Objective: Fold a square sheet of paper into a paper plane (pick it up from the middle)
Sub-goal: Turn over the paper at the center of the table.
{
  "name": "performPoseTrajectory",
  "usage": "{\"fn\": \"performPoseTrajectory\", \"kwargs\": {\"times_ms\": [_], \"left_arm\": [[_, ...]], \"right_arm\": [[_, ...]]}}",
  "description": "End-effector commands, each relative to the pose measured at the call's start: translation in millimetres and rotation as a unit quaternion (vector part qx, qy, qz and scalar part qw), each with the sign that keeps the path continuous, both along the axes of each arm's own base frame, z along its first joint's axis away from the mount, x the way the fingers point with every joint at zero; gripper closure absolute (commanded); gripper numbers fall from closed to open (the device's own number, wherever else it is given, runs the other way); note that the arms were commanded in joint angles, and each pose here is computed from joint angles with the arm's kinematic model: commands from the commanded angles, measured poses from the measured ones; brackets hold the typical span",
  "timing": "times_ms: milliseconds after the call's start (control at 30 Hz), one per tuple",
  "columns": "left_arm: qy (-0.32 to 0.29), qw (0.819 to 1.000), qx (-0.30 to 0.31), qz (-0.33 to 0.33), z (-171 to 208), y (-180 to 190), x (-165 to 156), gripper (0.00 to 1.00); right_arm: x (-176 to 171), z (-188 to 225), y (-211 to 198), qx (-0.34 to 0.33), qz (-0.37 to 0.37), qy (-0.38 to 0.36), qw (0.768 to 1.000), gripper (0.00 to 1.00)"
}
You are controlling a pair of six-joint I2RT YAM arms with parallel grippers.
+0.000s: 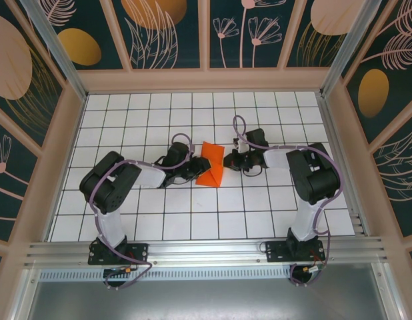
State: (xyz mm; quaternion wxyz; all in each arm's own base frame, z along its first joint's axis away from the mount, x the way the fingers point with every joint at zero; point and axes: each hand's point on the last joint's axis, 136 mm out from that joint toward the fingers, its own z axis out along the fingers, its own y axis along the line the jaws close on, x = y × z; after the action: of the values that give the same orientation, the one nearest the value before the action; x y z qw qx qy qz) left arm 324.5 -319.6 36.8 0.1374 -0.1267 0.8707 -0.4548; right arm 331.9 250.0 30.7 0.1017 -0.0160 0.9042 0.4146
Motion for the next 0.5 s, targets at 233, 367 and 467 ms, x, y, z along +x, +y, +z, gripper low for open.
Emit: {"fn": "performPoseTrajectory", "kwargs": {"times_ms": [233,367,467], "left_arm": [[-0.031,0.999,-0.010,-0.023,6,-13,10,0.88],[-0.056,0.998,0.010,-0.026,11,-11,15,0.96],[-0.075,0.996,0.045,-0.030,13,-5,19,0.99]], "right_arm": [[11,36,-20,0.013,-0.043,-0.043,0.998,0.65],[21,57,-46,-0.007,-0.091,-0.082,0.992,0.40],[26,66,-69,-0.032,-0.128,-0.114,0.985,0.30]]}}
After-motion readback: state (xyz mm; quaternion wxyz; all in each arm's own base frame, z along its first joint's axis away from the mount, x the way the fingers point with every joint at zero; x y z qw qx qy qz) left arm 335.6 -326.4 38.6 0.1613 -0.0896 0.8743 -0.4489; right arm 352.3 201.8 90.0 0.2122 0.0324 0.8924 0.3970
